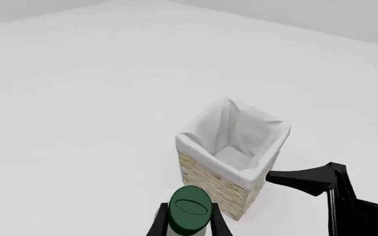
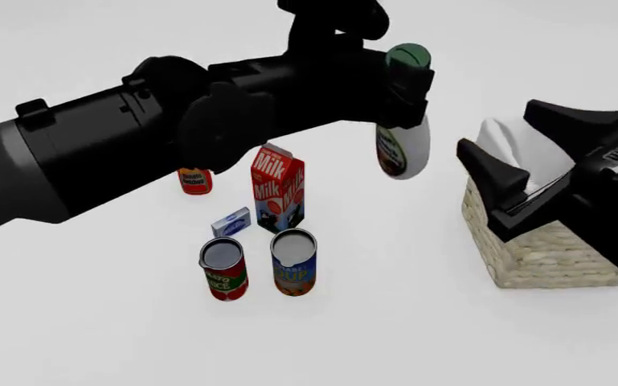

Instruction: Pick the salad dressing and place it in the basket.

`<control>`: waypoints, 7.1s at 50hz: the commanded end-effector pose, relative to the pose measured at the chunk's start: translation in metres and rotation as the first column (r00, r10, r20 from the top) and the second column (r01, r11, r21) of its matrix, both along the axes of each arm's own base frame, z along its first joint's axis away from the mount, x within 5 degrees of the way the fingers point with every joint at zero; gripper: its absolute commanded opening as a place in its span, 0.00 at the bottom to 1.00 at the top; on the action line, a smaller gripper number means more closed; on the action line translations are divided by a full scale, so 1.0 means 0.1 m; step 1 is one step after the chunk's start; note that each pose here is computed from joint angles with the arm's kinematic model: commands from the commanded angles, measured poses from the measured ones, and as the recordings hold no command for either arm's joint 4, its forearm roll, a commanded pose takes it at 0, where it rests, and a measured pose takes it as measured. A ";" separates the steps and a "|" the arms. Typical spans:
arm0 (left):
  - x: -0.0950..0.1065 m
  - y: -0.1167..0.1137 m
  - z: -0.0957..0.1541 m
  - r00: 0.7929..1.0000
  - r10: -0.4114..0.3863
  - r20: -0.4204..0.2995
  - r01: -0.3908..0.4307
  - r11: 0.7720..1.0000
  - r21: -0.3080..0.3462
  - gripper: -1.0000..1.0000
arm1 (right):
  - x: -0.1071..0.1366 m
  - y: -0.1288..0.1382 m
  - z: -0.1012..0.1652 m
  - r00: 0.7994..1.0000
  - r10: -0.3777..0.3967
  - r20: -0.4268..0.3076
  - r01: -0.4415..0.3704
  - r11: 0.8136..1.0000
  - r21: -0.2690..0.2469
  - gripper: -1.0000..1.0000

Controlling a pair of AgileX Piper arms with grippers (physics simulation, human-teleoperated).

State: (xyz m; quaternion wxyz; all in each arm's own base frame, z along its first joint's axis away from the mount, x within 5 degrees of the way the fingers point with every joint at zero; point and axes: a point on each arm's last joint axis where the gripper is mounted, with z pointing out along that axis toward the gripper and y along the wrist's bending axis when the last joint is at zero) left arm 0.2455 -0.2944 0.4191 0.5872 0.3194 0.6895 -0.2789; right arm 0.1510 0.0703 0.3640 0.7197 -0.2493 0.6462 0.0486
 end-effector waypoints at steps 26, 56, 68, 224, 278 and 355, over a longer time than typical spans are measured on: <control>-0.10 -0.08 0.03 0.999 -0.034 0.018 0.034 0.999 -0.001 0.00 | 0.28 0.27 0.00 0.998 0.065 -0.004 -0.065 0.998 0.000 1.00; -0.18 -0.05 0.04 0.999 -0.044 0.013 0.044 0.999 -0.016 0.00 | 0.50 0.41 -0.13 0.997 0.070 -0.040 -0.070 0.998 -0.007 1.00; -0.21 -0.04 0.09 0.999 -0.048 0.017 0.048 0.999 -0.022 0.00 | 0.56 0.43 -0.17 0.997 0.065 -0.051 -0.065 0.998 -0.007 1.00; -1.91 3.09 -2.10 0.409 0.891 0.197 -0.897 0.432 -0.092 1.00 | 0.74 -0.99 0.39 0.850 -0.524 0.052 0.511 0.845 0.160 0.00; -1.90 3.07 -2.10 0.447 0.874 0.191 -0.877 0.470 -0.097 1.00 | 1.57 -1.43 -0.31 0.778 -0.608 -0.154 0.624 0.777 0.087 0.00; -1.90 3.07 -2.11 0.445 0.877 0.182 -0.881 0.465 -0.086 1.00 | 1.85 -1.52 -0.96 0.745 -0.603 -0.286 0.642 0.764 0.062 1.00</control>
